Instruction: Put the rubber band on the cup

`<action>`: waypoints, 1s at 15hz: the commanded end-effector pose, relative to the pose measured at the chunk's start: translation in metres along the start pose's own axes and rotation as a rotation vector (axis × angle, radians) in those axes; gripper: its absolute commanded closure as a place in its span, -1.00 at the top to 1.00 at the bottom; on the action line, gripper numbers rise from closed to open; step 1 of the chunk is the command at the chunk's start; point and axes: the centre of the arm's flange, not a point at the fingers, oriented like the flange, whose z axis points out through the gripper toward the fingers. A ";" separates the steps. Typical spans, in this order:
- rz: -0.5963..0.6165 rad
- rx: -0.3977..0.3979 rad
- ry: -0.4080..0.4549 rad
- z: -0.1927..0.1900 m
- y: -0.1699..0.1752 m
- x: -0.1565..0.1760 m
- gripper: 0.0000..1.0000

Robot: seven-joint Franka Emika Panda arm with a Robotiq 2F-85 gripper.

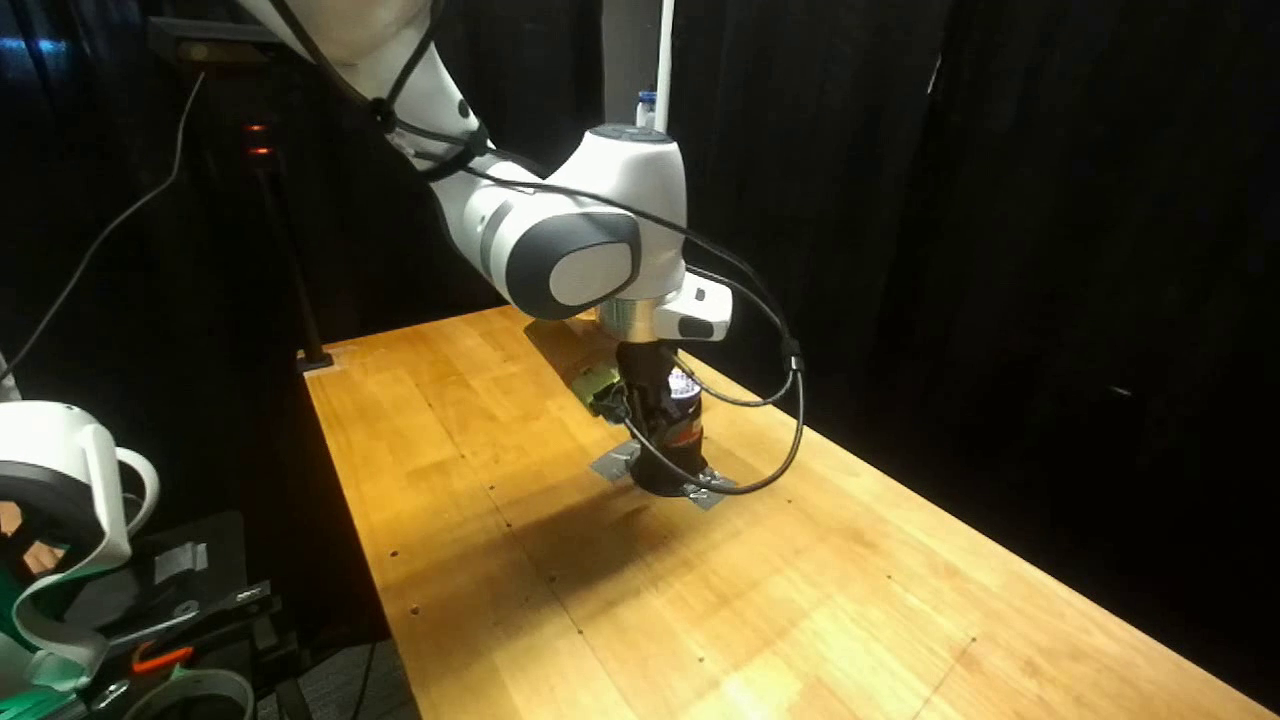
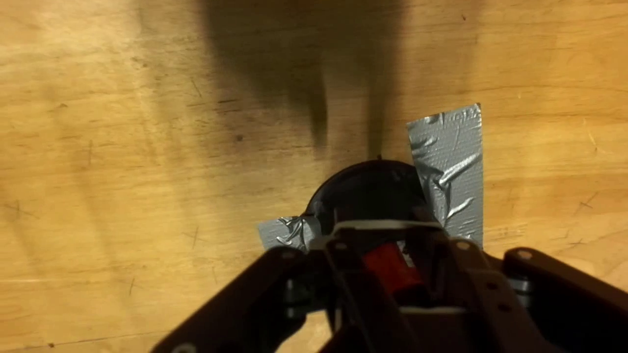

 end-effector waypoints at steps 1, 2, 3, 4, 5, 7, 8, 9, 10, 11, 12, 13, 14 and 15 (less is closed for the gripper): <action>0.077 -0.021 0.185 -0.006 0.003 -0.035 -0.87; 0.099 -0.013 0.244 -0.004 0.003 -0.039 -0.87; 0.117 -0.010 0.299 -0.004 0.005 -0.043 -0.95; 0.133 -0.008 0.353 -0.002 0.008 -0.048 -0.95; 0.143 -0.006 0.390 -0.002 0.011 -0.053 -0.94; 0.152 -0.014 0.449 -0.001 0.016 -0.066 -0.85; 0.153 -0.013 0.474 0.000 0.019 -0.074 -0.83; 0.155 -0.008 0.498 0.000 0.021 -0.081 -0.82; 0.154 0.012 0.521 0.000 0.024 -0.089 -0.83; 0.153 0.029 0.544 -0.001 0.025 -0.095 -0.84; 0.157 0.050 0.577 -0.003 0.026 -0.101 -0.85; 0.163 0.072 0.609 -0.004 0.026 -0.107 -0.84; 0.159 0.097 0.632 -0.007 0.026 -0.114 -0.86; 0.155 0.123 0.654 -0.008 0.026 -0.119 -0.83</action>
